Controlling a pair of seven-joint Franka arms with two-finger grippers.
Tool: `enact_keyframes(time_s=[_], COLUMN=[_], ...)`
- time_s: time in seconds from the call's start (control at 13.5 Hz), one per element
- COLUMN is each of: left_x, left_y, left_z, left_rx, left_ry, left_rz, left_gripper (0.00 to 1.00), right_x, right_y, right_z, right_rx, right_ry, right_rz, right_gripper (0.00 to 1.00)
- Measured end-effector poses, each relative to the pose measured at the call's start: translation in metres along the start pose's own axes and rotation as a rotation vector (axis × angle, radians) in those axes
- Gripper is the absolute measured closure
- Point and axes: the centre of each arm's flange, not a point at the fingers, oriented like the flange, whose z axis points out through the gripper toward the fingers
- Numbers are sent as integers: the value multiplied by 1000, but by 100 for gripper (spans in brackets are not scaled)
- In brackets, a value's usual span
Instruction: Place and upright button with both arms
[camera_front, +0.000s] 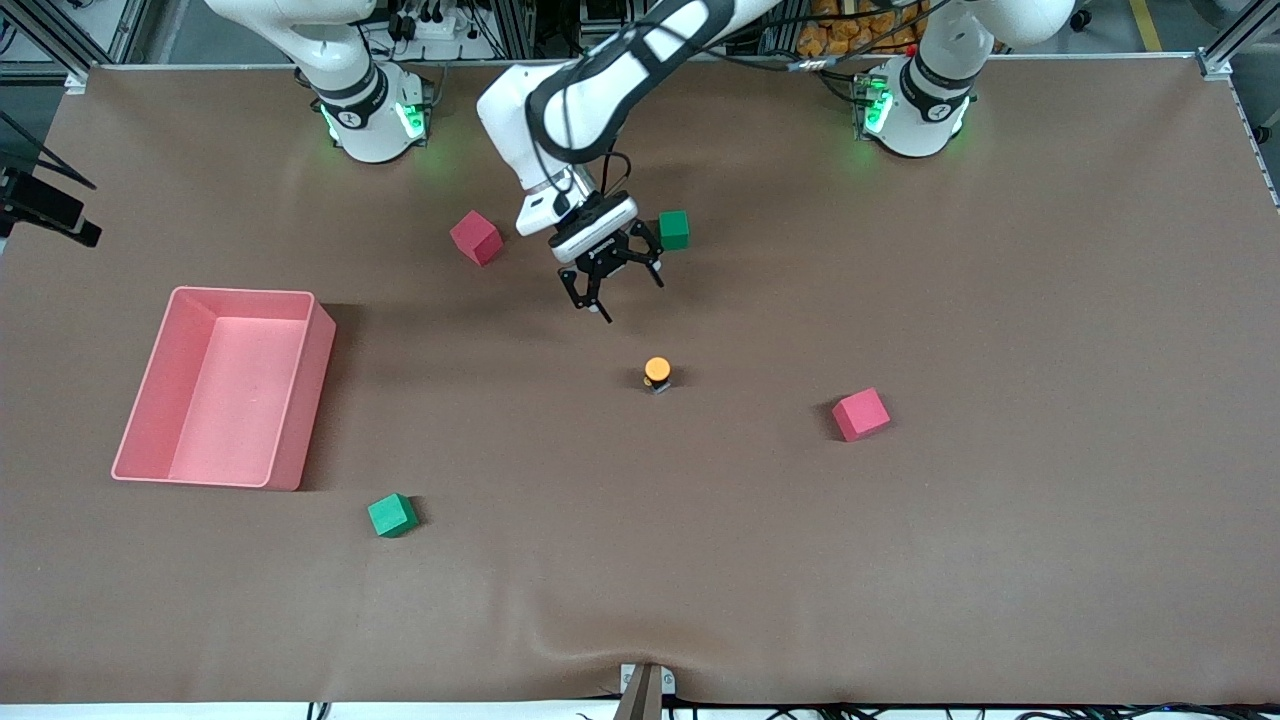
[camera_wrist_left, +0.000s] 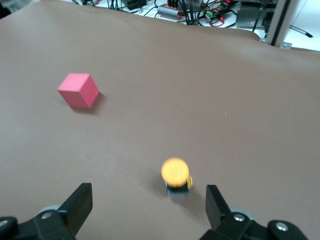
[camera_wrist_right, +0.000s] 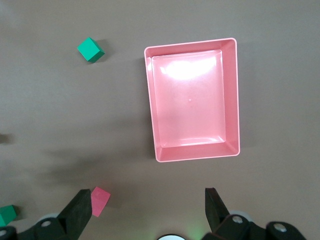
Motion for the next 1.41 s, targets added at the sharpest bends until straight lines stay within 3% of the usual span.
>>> enact_keyframes(time_s=[0.37, 0.59, 0.89, 1.11, 1.41], left_x=[180, 274, 354, 388, 435], left_y=[-38, -77, -123, -149, -195], left_z=[13, 29, 65, 93, 151], left_rx=[10, -32, -69, -74, -120], left_ry=[-250, -339, -419, -449, -545], left_rz=[67, 137, 200, 237, 269], left_gripper=[0, 0, 0, 0, 0], right_x=[0, 1, 1, 2, 2], right_y=[0, 0, -1, -1, -1], right_z=[1, 1, 1, 2, 3], right_rx=[0, 0, 0, -1, -1], right_ry=[0, 0, -1, -3, -6], right_rz=[0, 0, -1, -1, -2], right_gripper=[0, 0, 0, 0, 0])
